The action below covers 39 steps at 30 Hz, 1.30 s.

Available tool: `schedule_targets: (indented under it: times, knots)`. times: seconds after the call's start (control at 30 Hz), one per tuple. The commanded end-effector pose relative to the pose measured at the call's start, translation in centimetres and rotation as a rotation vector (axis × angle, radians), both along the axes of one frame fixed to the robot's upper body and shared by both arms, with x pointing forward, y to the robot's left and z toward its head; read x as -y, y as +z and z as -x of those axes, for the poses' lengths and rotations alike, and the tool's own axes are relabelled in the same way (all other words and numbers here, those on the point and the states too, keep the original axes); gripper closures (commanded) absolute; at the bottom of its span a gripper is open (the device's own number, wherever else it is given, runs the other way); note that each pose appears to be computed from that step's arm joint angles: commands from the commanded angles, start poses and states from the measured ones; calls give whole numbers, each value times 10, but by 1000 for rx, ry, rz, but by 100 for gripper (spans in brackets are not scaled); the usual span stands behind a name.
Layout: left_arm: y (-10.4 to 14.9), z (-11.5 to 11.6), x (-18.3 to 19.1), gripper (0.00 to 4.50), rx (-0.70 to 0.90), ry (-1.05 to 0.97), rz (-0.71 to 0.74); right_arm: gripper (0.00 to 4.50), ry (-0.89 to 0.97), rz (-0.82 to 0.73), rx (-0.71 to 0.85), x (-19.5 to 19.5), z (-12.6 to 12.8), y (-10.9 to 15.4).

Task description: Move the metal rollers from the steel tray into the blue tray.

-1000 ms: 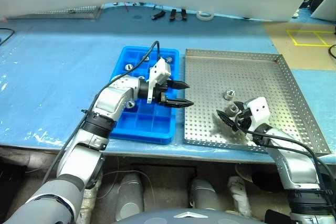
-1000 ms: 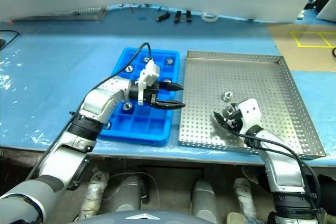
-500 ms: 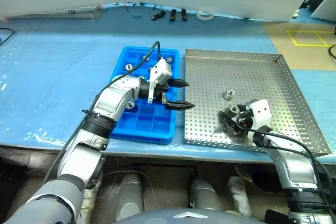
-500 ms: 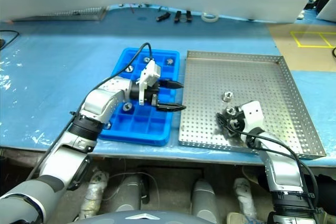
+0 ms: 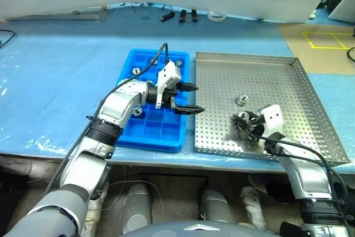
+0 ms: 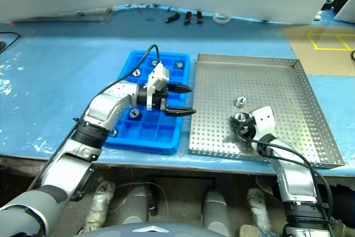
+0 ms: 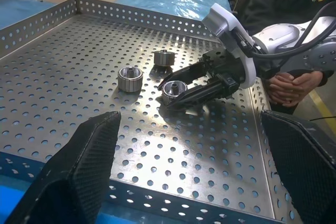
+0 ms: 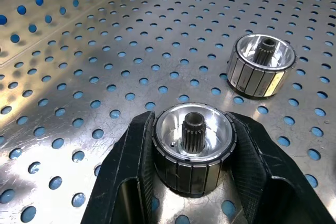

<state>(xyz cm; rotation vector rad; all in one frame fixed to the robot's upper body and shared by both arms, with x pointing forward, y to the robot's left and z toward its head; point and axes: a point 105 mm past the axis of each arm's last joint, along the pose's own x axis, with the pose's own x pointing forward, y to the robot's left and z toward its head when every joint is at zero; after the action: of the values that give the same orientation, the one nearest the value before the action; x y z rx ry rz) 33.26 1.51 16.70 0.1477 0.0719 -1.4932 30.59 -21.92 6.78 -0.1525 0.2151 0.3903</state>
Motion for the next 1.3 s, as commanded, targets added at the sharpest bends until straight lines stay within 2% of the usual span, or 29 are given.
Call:
schedule_targets:
  times: [0.03, 0.13, 0.3, 0.5, 0.67, 0.87, 1.03, 1.3]
  knots:
    - [13, 2, 0, 0, 54, -8, 18, 286, 28, -4, 32, -5, -2, 7]
    - [17, 2, -2, 0, 61, 1, 27, 286, 69, -7, 65, -15, -7, 18]
    - [23, -2, -11, 0, 74, 61, 50, 286, 177, -19, 139, -42, -19, 51]
    - [20, 3, -48, 0, 90, 197, 20, 286, 433, -10, 219, -98, -28, 93]
    - [18, 7, -79, 0, 100, 365, 22, 286, 584, -8, 254, -129, -38, 114]
    - [7, 23, -110, 0, 75, 565, 38, 286, 784, 9, 236, -165, -41, 117]
    - [-8, 37, -128, 0, 42, 681, 30, 286, 905, 43, 197, -182, -34, 102]
    - [-8, 43, -125, 0, 36, 701, 47, 286, 830, 119, 201, -183, -59, 90]
